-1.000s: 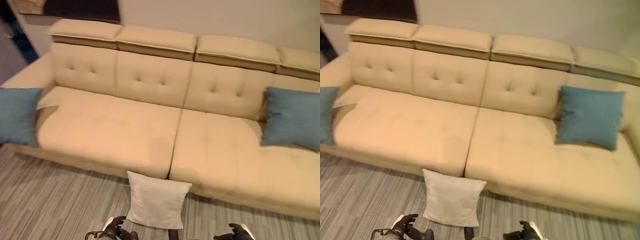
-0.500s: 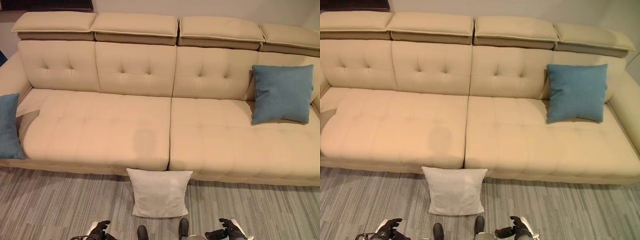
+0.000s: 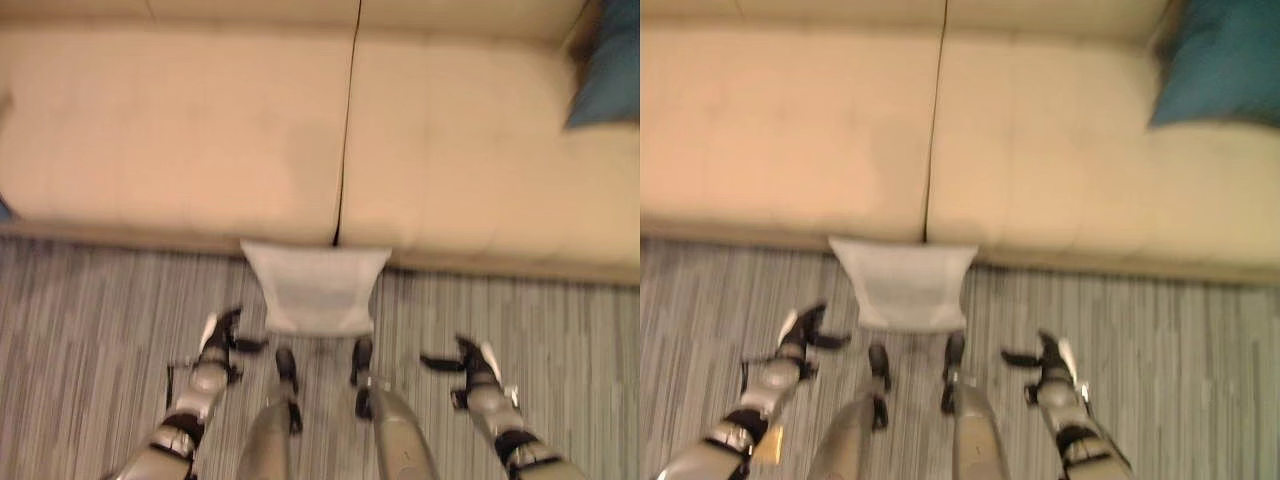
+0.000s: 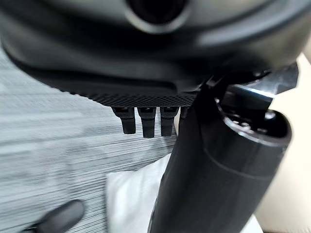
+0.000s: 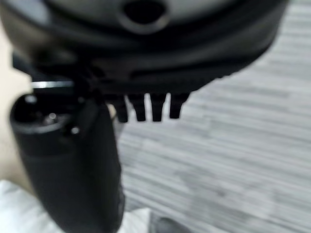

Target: Pick up all the scattered cushions and arrange them neatly on the sofa.

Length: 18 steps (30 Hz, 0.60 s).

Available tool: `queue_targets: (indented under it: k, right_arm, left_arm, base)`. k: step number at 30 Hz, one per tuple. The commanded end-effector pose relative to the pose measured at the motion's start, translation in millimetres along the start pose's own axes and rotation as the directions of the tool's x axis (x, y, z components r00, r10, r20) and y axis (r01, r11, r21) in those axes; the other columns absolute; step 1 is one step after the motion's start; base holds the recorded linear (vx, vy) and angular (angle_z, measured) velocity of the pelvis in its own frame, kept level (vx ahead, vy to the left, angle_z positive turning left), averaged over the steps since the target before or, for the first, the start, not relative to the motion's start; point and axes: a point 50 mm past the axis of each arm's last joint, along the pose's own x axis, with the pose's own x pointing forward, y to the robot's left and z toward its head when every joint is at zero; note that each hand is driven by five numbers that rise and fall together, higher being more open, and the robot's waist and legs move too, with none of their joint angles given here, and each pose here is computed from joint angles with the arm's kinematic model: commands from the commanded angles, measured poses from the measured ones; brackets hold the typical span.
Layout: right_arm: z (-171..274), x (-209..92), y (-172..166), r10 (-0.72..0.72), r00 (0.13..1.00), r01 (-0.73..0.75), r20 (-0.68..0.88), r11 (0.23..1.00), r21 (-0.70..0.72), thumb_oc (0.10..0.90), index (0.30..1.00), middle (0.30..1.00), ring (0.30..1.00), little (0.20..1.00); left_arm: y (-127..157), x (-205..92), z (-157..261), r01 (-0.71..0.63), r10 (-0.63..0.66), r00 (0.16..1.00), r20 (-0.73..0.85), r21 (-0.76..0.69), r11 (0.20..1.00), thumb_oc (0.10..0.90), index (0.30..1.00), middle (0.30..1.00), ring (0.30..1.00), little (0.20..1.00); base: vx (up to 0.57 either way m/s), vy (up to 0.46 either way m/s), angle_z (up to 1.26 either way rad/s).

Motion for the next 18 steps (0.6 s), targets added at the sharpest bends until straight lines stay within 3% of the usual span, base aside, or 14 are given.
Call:
queue_targets:
  k: [1, 7, 18]
  right_arm:
    - [41, 1, -4, -0.090, 0.980, 0.066, 0.177, 0.988, 0.136, 0.800, 0.900, 0.900, 0.900, 0.900]
    - [116, 8, -18, -0.161, 0.919, 0.075, 0.359, 0.968, 0.240, 0.800, 0.900, 0.900, 0.900, 0.900]
    - [168, -3, 2, -0.111, 0.859, -0.026, 0.500, 0.965, 0.260, 0.800, 0.900, 0.900, 0.900, 0.900]
  left_arm:
    - [25, 3, 16, -0.152, 0.167, 0.983, 0.079, -0.169, 0.974, 0.800, 0.900, 0.900, 0.900, 0.900]
    - [40, 15, 62, -0.164, 0.207, 0.959, 0.195, -0.214, 0.963, 0.800, 0.900, 0.900, 0.900, 0.900]
    - [30, 15, 85, -0.139, 0.207, 0.945, 0.253, -0.262, 0.955, 0.800, 0.900, 0.900, 0.900, 0.900]
  base:
    - [-0.08, -0.020, -0.01]
    - [0.00, -0.019, 0.03]
    - [0.07, -0.030, 0.02]
